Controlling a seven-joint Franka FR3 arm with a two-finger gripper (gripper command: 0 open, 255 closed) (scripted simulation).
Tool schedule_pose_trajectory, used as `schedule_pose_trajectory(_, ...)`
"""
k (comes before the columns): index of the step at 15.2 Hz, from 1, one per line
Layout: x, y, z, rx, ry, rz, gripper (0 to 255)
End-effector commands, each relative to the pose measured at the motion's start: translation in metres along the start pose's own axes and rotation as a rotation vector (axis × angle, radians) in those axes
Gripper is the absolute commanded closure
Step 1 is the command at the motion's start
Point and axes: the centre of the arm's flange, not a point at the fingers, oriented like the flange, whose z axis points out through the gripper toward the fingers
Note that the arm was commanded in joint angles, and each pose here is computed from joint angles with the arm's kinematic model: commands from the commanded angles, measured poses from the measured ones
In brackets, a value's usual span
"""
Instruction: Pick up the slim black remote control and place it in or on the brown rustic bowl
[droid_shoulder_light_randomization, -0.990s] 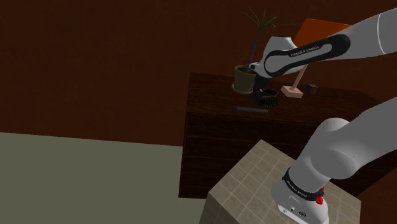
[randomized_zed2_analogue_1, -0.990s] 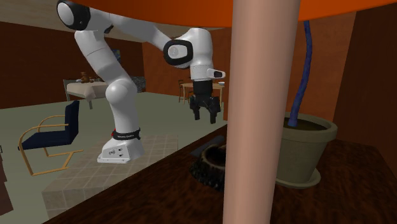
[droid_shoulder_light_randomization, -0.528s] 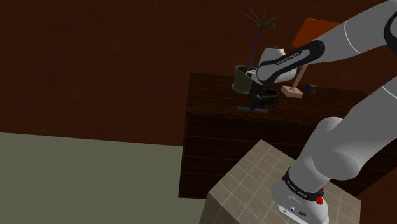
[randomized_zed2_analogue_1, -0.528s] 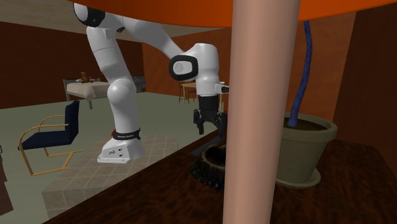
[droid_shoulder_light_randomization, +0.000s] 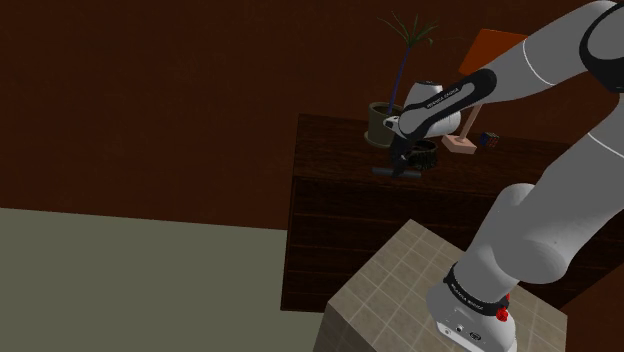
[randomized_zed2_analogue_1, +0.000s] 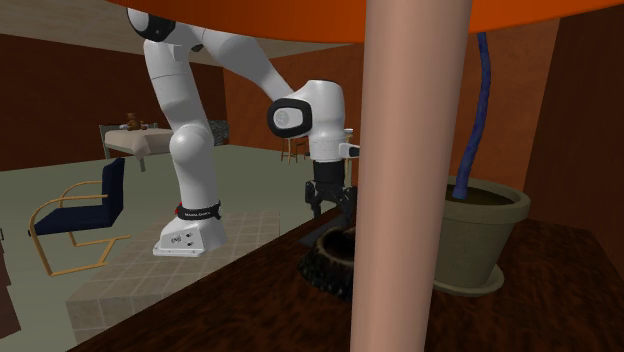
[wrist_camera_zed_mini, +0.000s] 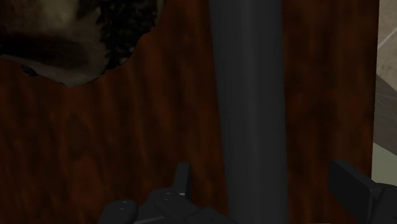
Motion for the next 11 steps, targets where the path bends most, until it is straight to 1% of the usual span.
schedule_pose_trajectory(1,0.0001,0.0001,0.0003,0.0,0.0,0.0,0)
schedule_pose_trajectory(4,0.0001,0.0,0.0002,0.0,0.0,0.0,0)
schedule_pose_trajectory(5,0.0001,0.0,0.0002,0.0,0.0,0.0,255)
schedule_pose_trajectory(11,0.0002,0.0002,0.0005,0.0,0.0,0.0,255)
